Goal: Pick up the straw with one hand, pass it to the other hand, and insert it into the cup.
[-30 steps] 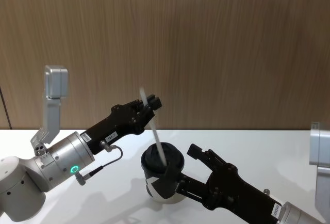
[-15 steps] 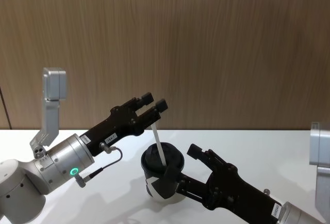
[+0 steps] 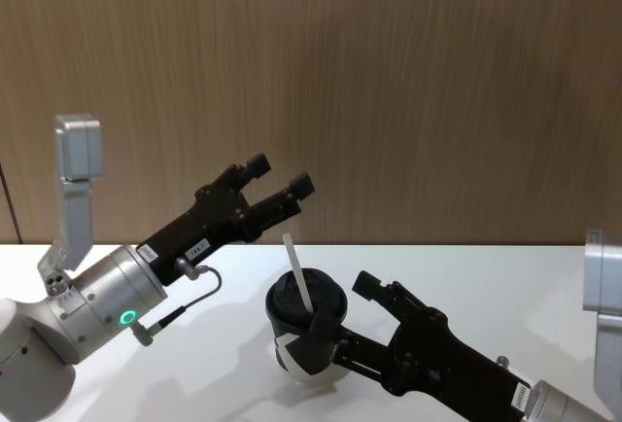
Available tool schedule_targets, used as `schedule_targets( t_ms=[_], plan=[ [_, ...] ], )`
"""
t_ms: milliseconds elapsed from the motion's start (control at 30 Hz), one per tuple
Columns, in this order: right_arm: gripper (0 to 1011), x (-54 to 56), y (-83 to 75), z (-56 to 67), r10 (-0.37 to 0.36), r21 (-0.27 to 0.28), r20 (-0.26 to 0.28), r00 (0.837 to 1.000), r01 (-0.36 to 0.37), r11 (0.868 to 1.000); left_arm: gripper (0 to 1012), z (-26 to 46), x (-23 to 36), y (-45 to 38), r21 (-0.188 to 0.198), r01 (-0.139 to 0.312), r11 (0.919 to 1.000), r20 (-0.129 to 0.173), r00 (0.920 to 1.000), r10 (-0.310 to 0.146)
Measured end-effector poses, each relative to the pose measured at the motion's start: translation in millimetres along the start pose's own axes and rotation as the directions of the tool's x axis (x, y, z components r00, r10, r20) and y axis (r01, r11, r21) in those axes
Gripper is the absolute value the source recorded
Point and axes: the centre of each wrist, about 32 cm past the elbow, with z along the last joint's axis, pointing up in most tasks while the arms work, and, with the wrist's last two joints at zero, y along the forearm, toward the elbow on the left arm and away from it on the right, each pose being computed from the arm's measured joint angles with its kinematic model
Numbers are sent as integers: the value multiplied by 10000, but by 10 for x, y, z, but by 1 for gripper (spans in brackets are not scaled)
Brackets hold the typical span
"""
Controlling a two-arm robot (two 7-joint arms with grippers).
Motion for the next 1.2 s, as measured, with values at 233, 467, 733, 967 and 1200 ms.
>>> schedule_targets(
  t_ms=[233,467,733,967,1200],
  plan=[
    [1001,0,0,0,0,0,0,10000,0,10000,1003,67,-78,69,-340,-202,9992,173,9996,208],
    [1001,0,0,0,1,-1,1,10000,-1,10000,1003,101,-127,126,-534,-382,9978,266,9989,397],
    [1001,0,0,0,0,0,0,10000,0,10000,1003,126,-167,169,-679,-510,9964,334,9980,534],
    [1001,0,0,0,1,-1,0,10000,-1,10000,1003,136,-185,189,-735,-565,9957,361,9976,592],
    [1001,0,0,0,0,0,0,10000,0,10000,1002,143,-195,199,-772,-598,9952,381,9973,629]
  ],
)
